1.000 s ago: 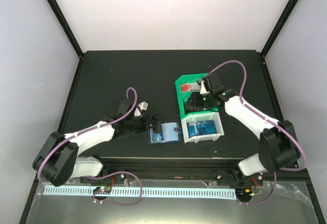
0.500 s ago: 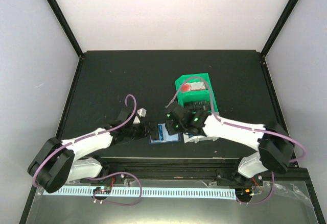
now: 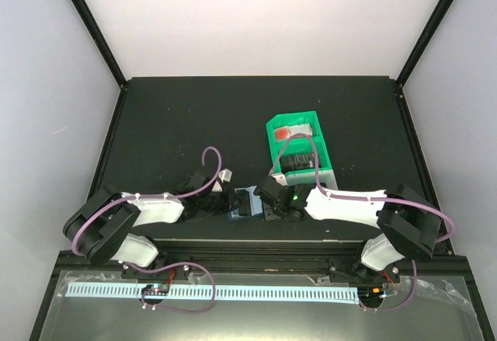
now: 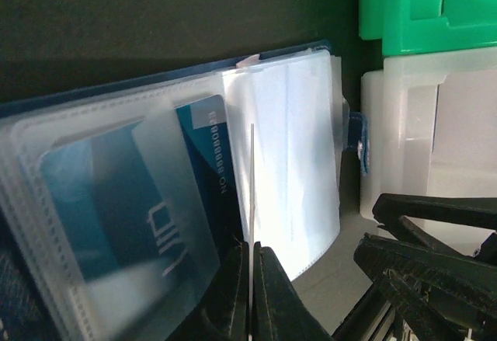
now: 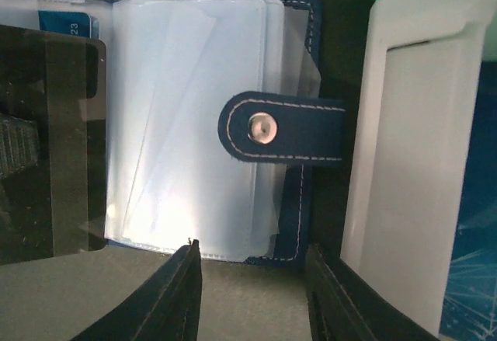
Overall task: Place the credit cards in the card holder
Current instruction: Insert the credit card into the card holder.
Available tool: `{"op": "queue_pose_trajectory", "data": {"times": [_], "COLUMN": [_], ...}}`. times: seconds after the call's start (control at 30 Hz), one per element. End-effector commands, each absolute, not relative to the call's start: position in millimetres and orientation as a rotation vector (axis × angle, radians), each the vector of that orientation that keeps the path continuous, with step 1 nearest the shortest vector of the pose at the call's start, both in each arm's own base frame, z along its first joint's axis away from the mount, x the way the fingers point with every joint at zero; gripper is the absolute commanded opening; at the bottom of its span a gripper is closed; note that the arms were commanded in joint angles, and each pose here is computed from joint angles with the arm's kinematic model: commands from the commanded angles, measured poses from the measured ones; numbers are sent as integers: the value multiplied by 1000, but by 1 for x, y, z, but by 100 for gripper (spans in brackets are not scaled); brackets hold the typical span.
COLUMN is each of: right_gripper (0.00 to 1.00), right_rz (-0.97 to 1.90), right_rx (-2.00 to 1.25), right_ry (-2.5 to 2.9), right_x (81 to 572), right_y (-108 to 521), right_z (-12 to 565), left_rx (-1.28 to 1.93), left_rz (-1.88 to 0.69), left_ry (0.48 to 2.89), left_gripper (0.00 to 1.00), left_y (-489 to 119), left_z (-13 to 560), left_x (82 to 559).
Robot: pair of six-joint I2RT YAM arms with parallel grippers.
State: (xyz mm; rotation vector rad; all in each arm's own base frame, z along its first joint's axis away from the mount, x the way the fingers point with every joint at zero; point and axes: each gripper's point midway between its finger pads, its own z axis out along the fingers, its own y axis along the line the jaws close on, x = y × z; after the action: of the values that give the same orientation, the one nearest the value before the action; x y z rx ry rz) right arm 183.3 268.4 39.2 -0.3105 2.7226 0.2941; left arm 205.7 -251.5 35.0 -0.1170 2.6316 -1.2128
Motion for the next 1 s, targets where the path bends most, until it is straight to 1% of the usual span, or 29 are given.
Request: {"op": "queue_pose_trajectory", "data": {"times": [0.0,0.13,0.2,0.4,0.63,0.97], "right_gripper": [41,42,42,46,49,48], "right_rz": [139,-1,30,283,336,268], "right_rx": [-156,-109,-116,-172,-168,-181], "right_ry": [2679,2698,2697,2654,2638,2697], "right_x": [197,199,198,202,213,215], "right_y": [246,230,234,268,273,270], "right_z": [37,28,27,43,38,10], "left_rx": [-71,-70,-72,-103,-161,-140], "left_rz": [-1289,-1299,-1303,-1265,-1254,-1298], "left_ry": [2525,2511,2496,2446,2443,2458], "left_gripper": [2,2,2,2,2,2], "left_y": [-270,-270,-269,-264,-266,-277], "left_z": [56,57,60,68,60,53], "left_x": [223,224,224,232,241,244]}}
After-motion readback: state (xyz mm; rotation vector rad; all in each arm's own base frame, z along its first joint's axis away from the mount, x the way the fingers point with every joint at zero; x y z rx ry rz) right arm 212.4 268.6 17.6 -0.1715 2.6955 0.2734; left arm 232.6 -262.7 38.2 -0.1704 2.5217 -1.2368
